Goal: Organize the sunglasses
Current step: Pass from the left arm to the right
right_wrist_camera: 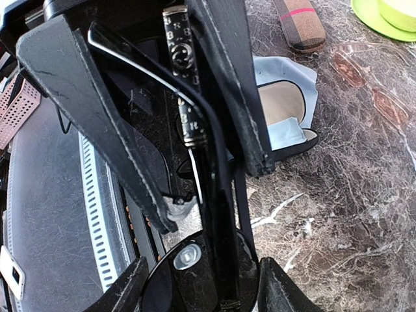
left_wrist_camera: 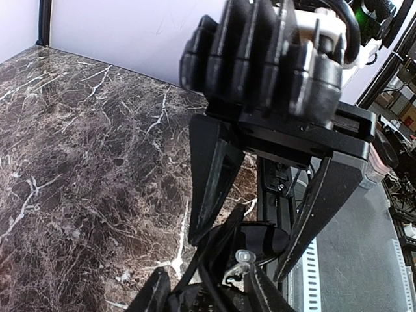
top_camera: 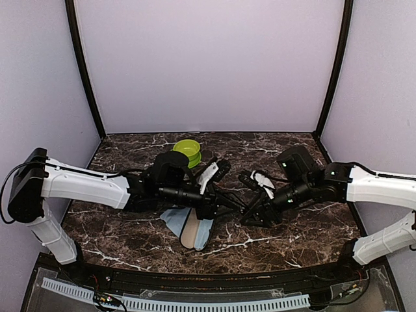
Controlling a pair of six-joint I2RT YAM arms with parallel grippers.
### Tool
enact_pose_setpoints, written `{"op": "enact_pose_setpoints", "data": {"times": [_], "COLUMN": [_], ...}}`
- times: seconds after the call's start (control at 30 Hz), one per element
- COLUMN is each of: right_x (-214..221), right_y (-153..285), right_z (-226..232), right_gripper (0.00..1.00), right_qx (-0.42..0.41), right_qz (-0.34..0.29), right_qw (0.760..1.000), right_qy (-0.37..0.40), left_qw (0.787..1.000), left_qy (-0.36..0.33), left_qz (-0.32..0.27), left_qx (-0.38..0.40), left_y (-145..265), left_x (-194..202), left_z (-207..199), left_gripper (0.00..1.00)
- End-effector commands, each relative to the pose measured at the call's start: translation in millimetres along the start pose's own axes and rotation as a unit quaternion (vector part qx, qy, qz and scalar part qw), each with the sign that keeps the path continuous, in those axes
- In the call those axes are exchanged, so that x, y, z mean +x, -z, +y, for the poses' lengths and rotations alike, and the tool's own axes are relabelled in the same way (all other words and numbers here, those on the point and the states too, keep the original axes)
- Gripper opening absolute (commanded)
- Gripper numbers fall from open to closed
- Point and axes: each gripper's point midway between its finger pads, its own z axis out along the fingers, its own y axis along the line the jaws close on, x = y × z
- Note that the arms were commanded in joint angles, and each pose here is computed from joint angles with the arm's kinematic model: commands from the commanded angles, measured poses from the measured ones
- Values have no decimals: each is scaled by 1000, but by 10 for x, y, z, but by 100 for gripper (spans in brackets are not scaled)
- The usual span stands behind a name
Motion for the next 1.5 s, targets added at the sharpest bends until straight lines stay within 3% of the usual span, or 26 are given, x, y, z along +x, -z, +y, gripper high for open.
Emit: {"op": "enact_pose_setpoints", "data": {"times": [0.0,0.3,0.6,0.97,1.47], "right_x": [-89,-89,-160,-345,-442], "right_y": [-14,-50,-29,49,-12], "right_z": [29,48,43,31,-51], "right_gripper": [44,39,36,32,30], "right_qx": [-7,-19,-17,-10,4], "right_qz": [-18,-32,-57,-116,-146], "right_qw": [1000,999,998,992,986], "right_qy": [6,-7,-22,-40,-76], "left_qw": [999,999,997,988,969], "left_qy": [-1,10,26,87,160], "left_qz": [-23,-31,-63,-124,-185], "left_qx": [22,21,22,-11,13], "left_y": [8,17,104,178,143], "left_x": [-210,-231,-292,-359,-429], "left_z": [-91,-62,-11,199,254], "left_gripper": [37,47,70,80,82]}}
